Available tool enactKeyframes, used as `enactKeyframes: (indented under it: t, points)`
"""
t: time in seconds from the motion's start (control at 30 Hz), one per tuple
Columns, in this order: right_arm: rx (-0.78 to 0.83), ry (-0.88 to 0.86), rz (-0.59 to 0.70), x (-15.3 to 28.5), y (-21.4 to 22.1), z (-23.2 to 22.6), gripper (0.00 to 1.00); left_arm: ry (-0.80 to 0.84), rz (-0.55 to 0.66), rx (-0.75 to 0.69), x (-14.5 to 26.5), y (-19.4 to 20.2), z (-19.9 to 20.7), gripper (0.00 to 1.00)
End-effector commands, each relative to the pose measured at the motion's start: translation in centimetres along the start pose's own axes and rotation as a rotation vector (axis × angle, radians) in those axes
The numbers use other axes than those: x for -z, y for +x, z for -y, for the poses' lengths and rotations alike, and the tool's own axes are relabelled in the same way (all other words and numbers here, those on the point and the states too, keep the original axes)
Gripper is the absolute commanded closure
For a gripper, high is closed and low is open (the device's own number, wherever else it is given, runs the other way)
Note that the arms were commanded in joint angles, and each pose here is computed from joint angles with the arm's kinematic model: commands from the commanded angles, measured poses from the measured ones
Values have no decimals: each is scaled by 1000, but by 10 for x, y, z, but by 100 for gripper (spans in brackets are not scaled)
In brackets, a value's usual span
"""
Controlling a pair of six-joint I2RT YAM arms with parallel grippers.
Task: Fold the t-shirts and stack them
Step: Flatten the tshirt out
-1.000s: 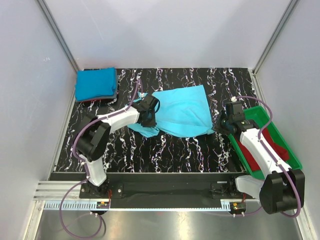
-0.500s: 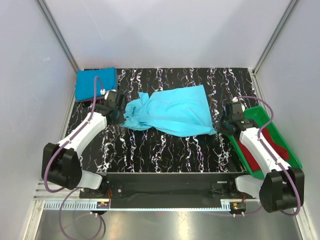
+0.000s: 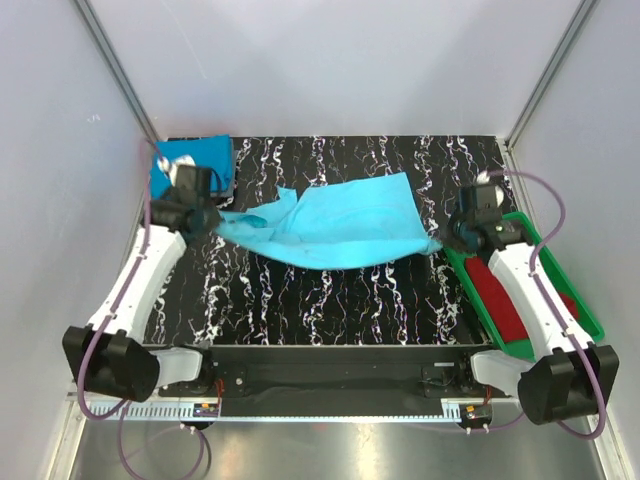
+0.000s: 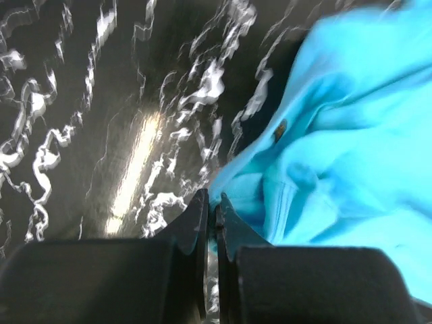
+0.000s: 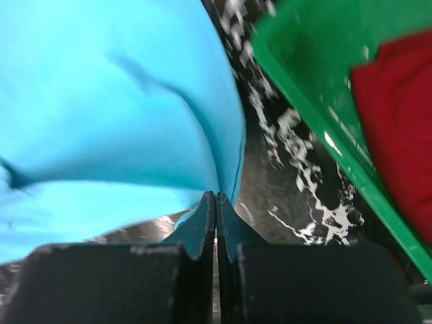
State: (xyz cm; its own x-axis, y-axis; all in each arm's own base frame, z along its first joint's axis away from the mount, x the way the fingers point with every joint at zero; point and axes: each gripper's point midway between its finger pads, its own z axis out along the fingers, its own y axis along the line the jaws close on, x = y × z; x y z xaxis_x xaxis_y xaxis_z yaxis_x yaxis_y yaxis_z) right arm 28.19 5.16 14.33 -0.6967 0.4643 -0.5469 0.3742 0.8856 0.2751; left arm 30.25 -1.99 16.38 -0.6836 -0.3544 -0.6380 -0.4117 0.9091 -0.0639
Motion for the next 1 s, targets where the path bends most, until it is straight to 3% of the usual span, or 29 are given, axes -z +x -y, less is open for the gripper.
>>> enactKeyframes:
  t: [0.0, 0.13, 0.23, 0.33, 0.37, 0.47, 0.57, 0.7, 0.83, 0.97]
  points:
    - [-34, -40, 203, 45, -81, -25, 100, 91, 198, 74, 52, -94, 17, 100]
    - [-40, -27, 252, 66, -114, -29, 100, 64, 237, 99, 67, -126, 3, 100]
    - [-32, -105, 231, 73, -110, -42, 100, 98, 222, 102, 69, -121, 5, 100]
    - [-54, -208, 121, 57, -67, -47, 100, 182, 100, 109, 45, -74, 17, 100]
    - [-70, -206, 86, 50, -52, -43, 100, 171, -7, 95, 23, -33, 13, 100]
    - [-86, -109, -3, 22, -4, -9, 100, 78, -78, 97, -4, 26, -15, 100]
    - [-74, -60, -21, 16, 13, 8, 100, 65, -96, 103, -11, 50, -25, 100]
    - [-101, -90, -9, 20, 19, 8, 100, 82, -60, 118, -3, 49, -27, 100]
    - [-131, -129, -89, 10, 42, 4, 81, 78, -90, 113, -7, 58, -27, 100]
    - [-157, -127, -150, 8, 53, 2, 68, 41, -113, 76, -12, 62, -33, 50]
